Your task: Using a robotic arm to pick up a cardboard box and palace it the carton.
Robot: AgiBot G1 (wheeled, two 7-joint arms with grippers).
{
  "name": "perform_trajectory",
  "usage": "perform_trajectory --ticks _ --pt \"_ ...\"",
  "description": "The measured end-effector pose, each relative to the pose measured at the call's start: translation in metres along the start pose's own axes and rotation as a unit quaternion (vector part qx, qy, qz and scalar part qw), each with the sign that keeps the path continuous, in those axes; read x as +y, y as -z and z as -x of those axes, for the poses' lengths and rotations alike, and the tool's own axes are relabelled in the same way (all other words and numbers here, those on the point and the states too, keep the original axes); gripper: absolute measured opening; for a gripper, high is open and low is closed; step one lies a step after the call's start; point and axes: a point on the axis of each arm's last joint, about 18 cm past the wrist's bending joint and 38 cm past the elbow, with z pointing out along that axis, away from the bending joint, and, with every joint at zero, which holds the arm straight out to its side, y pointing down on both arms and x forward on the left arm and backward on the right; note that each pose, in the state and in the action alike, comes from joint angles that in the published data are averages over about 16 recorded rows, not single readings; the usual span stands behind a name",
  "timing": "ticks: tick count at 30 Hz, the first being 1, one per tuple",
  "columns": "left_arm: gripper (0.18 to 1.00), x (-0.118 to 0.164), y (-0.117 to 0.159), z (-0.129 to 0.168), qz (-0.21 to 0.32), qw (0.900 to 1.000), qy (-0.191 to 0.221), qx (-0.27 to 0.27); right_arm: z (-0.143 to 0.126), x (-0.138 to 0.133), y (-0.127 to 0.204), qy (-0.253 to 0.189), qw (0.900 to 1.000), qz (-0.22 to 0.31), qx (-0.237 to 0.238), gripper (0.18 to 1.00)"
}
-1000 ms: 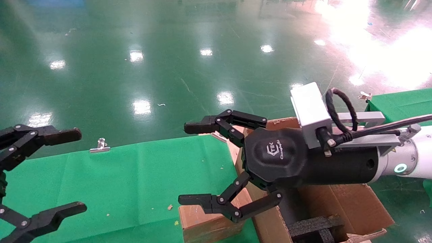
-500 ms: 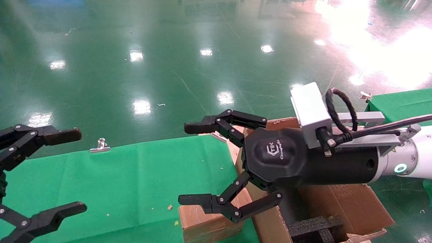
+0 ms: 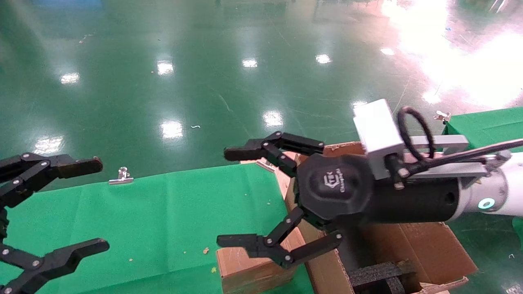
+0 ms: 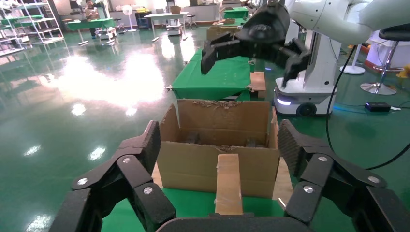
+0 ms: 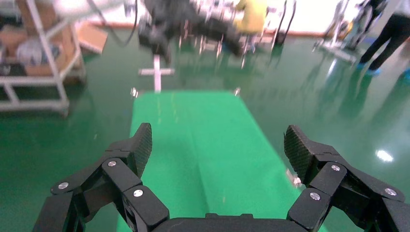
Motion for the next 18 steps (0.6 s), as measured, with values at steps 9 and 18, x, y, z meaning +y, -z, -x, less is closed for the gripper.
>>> perform_trajectory --ticks 9,18 --pt "0.782 0.000 0.000 0.000 0.000 1.0000 0.000 0.000 -0.008 0.026 -0.008 0.008 0.995 0.101 -0.021 1.001" --pt "0.575 0.000 0.000 0.000 0.000 1.0000 0.000 0.000 -0.025 0.056 -0.026 0.023 0.976 0.212 -0.051 1.001"
